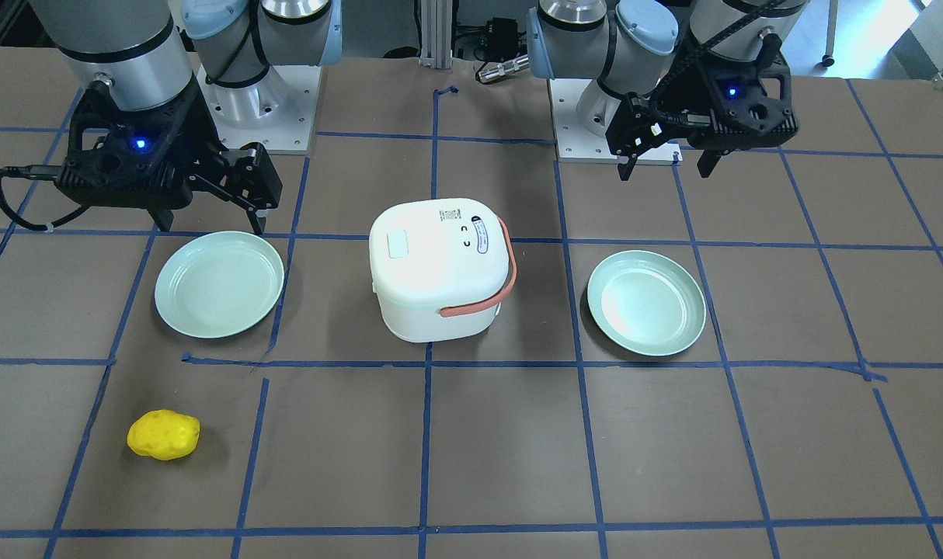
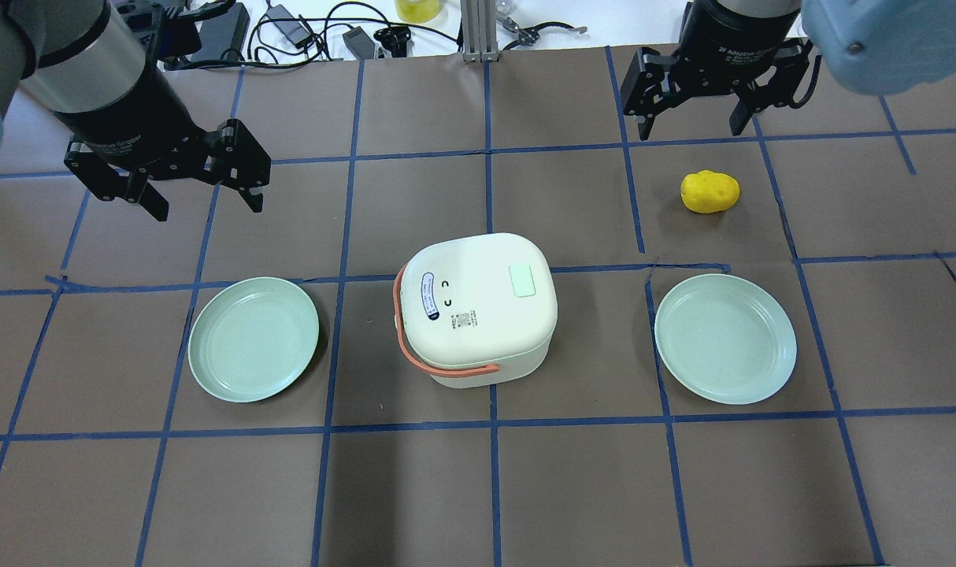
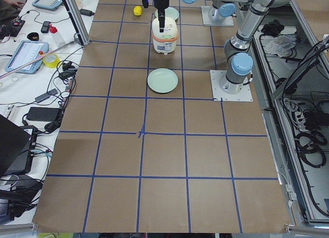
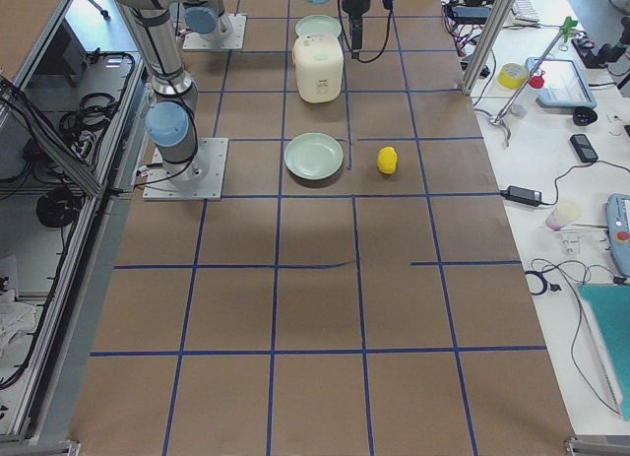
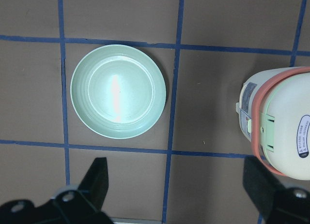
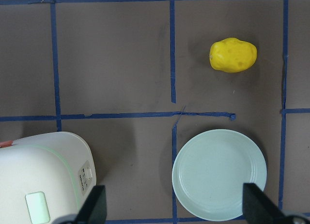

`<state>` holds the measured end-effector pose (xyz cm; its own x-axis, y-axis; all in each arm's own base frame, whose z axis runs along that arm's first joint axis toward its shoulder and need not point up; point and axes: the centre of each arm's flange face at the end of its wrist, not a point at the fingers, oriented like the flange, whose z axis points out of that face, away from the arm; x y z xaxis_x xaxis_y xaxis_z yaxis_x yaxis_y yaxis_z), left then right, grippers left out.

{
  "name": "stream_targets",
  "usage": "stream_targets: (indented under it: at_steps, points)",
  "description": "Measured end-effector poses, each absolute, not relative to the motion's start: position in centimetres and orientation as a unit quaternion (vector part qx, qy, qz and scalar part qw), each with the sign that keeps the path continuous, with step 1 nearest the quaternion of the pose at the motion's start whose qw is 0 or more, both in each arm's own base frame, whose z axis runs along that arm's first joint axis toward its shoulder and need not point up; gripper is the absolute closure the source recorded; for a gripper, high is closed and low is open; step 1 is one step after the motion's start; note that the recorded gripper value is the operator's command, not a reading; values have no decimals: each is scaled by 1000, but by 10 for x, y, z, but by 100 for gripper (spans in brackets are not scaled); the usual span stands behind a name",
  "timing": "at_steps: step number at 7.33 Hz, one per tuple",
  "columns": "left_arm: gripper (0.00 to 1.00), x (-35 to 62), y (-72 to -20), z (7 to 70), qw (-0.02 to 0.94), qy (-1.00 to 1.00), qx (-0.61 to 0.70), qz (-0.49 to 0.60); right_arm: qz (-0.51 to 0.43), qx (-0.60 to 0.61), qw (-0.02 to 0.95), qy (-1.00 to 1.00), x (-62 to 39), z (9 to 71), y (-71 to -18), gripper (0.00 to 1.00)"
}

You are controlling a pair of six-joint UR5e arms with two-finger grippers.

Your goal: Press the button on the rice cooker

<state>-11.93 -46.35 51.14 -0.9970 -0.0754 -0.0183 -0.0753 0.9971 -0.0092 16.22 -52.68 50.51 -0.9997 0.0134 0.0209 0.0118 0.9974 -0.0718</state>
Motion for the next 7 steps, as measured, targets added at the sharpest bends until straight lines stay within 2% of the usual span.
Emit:
stream_targets:
  at_steps: [7]
  points:
    - [0, -119, -463, 511, 9, 999, -37, -4, 42, -4, 10, -999, 164, 510, -527, 0]
